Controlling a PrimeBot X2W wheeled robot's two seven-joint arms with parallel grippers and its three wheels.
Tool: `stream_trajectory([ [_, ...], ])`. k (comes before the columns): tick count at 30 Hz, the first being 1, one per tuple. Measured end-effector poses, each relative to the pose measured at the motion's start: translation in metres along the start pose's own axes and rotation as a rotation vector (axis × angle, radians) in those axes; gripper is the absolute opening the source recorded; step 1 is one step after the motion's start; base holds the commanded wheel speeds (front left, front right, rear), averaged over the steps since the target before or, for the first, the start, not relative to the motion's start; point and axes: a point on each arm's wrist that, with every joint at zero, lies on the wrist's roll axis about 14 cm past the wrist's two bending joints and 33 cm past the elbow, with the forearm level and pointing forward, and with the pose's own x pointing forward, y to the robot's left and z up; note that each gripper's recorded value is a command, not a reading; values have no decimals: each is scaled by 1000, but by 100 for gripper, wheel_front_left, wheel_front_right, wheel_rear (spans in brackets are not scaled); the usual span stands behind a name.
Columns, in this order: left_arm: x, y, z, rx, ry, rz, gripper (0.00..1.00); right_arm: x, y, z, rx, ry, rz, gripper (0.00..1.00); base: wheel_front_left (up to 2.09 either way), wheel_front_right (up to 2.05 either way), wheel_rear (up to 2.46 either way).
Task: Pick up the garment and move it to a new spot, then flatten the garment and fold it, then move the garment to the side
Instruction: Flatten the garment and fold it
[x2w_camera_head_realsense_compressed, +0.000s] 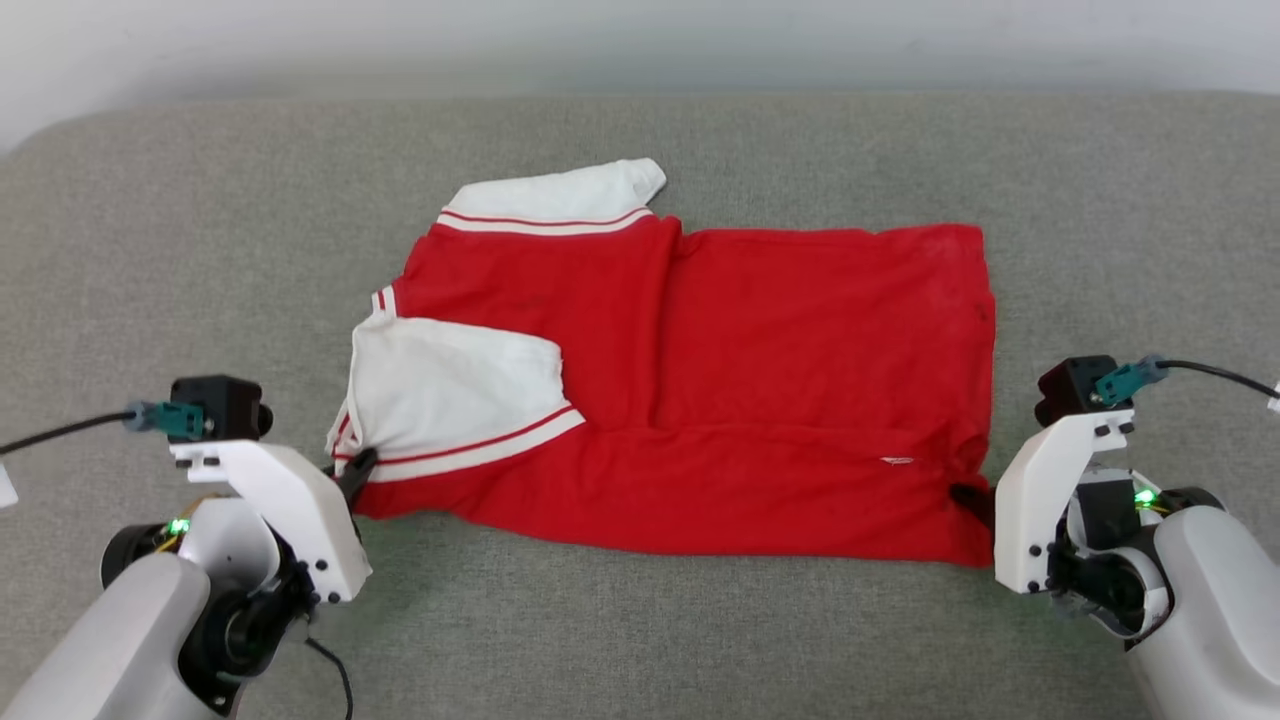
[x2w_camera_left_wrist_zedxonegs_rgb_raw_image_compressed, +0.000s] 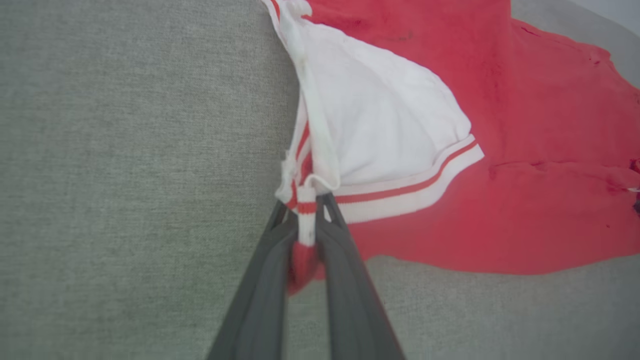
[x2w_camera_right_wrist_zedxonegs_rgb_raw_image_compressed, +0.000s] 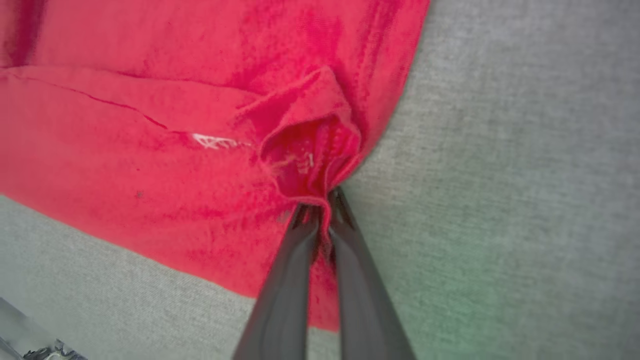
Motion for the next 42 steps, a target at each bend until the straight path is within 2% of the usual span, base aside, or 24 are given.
stream_trajectory([
  [11, -41, -5, -6, -26, -95, 17, 0, -40, 11, 0, -40, -87, 21, 0, 0, 0, 0],
  [17, -70, 0, -36, -68, -75, 46, 0, -61, 8, -16, -36, -92, 17, 0, 0, 0, 0],
  [22, -75, 2, -70, -110, -8, 67, 0, -62, -2, -39, -2, -60, -2, 0, 0, 0, 0],
  [23, -73, 2, -74, -118, 1, 72, 16, -60, -3, -43, 6, -58, -3, 33, 0, 0, 0],
  [24, -72, 1, -77, -125, 8, 71, 63, -59, -3, -47, 12, -59, -6, 100, 0, 0, 0],
  [25, -66, 1, -75, -133, -20, 82, 100, -56, -4, -46, 21, -112, -13, 100, 0, 0, 0],
  [29, -59, 0, -47, -93, -131, 81, 100, -65, -5, -22, -12, -287, -34, 100, 0, 0, 0],
  [36, -57, -12, 30, 18, -396, 71, 100, -105, -8, 34, -81, -648, -101, 100, 0, 0, 0],
  [42, -43, -30, 98, 87, -548, 26, 100, -126, -8, 74, -91, -849, -152, 100, 0, 0, 0],
])
